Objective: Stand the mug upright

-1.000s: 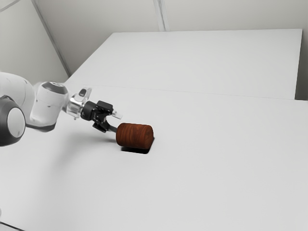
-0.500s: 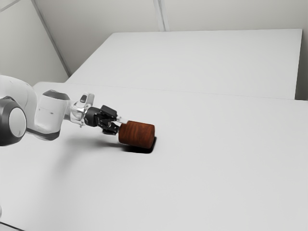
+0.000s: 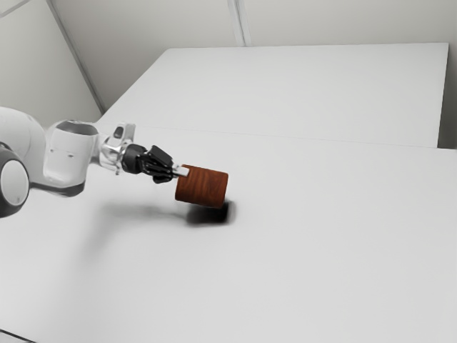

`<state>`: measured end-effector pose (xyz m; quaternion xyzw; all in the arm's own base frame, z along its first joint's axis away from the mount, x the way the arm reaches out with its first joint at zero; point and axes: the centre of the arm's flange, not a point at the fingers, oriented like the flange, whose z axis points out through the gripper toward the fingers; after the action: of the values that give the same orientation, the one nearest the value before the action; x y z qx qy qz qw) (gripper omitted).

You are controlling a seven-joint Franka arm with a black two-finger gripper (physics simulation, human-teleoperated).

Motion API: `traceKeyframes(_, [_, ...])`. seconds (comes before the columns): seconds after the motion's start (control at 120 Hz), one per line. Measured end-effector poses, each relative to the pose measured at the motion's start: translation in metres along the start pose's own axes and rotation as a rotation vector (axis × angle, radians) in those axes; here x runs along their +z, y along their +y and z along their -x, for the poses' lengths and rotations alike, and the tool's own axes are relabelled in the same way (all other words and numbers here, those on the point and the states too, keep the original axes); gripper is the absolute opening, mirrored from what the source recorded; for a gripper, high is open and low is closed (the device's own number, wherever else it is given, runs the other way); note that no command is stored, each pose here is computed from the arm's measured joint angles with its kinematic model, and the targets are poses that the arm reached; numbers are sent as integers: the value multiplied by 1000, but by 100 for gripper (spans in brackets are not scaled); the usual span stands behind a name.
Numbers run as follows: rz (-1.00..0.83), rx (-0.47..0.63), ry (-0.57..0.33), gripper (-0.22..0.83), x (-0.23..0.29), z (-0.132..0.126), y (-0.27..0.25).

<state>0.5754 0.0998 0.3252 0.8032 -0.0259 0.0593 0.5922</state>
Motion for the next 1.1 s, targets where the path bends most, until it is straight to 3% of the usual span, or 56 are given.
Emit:
traceKeyframes(0.133, [-140,78,-68,-16,-8,-2,45])
traceKeyframes(0.308, [-471,136,-210,-17,-21,3,87])
traceKeyframes(0.525, [-879,211,-382,-17,-7,-16,121])
traceKeyframes(0.792, [-1152,245,-410,-17,15,-27,114])
traceKeyframes(1.058, [-1233,188,-373,-17,28,-12,70])
traceKeyframes(1.1, [-1237,180,-364,-12,29,-12,66])
